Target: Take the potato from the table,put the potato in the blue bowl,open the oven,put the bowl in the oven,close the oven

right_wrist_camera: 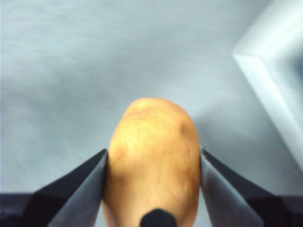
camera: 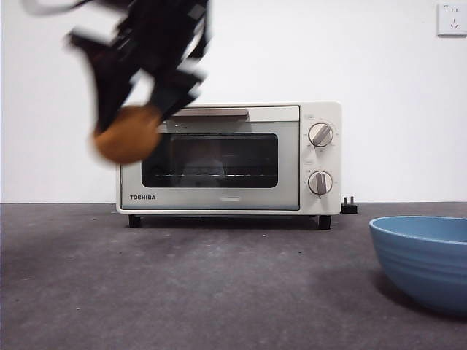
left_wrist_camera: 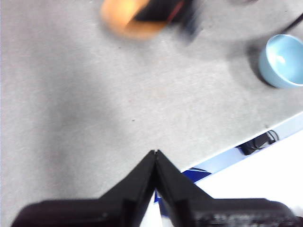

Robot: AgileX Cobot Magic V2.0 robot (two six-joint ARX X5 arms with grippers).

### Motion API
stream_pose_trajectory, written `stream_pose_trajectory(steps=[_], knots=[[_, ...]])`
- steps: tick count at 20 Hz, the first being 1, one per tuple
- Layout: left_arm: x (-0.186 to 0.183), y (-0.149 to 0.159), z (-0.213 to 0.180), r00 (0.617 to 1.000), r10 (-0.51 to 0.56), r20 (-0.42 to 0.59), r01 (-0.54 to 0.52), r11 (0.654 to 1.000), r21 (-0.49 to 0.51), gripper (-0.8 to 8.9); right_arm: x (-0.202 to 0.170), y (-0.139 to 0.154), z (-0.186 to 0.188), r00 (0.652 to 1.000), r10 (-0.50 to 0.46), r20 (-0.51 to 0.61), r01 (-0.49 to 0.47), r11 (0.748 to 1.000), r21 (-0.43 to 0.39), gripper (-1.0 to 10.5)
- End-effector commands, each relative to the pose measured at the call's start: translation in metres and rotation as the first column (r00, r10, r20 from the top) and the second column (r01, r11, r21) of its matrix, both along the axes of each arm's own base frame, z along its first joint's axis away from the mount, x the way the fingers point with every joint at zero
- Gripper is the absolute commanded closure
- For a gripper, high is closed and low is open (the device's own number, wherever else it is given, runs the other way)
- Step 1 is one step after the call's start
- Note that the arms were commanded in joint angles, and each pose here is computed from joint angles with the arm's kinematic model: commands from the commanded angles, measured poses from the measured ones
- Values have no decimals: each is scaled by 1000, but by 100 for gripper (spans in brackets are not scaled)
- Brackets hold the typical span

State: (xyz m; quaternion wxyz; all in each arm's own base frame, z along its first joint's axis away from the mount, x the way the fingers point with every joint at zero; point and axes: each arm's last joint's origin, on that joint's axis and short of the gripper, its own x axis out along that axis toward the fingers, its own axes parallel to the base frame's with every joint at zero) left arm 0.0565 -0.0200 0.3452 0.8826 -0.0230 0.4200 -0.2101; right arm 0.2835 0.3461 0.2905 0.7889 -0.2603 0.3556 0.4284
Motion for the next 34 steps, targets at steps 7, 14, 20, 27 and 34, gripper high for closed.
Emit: stream_pose_trajectory(steps=[7,14,20,27,34], knots=[[-1,0,2,1000,0,8,0,1000,-8,819,-55,-88,93,991,-128,25,130,982,-135,958],[3,-1,1,1000,-2,-7,2,1000,-2,819,-122,-171,75,967,-250,38,252,965,-71,958],[11,-3,-1,999,-2,-43,2,1000,5,819,-155,-228,10,907,-419,-47,418,908,-25,958],[33,-7,3,1000,-2,16,2,1000,-8,819,-143,-237,-64,862,-494,-113,496,868,-17,958],[59,-13,-1,1000,-2,-14,2,1000,-1,819,-131,-246,-83,822,-553,-133,556,831,-17,915]])
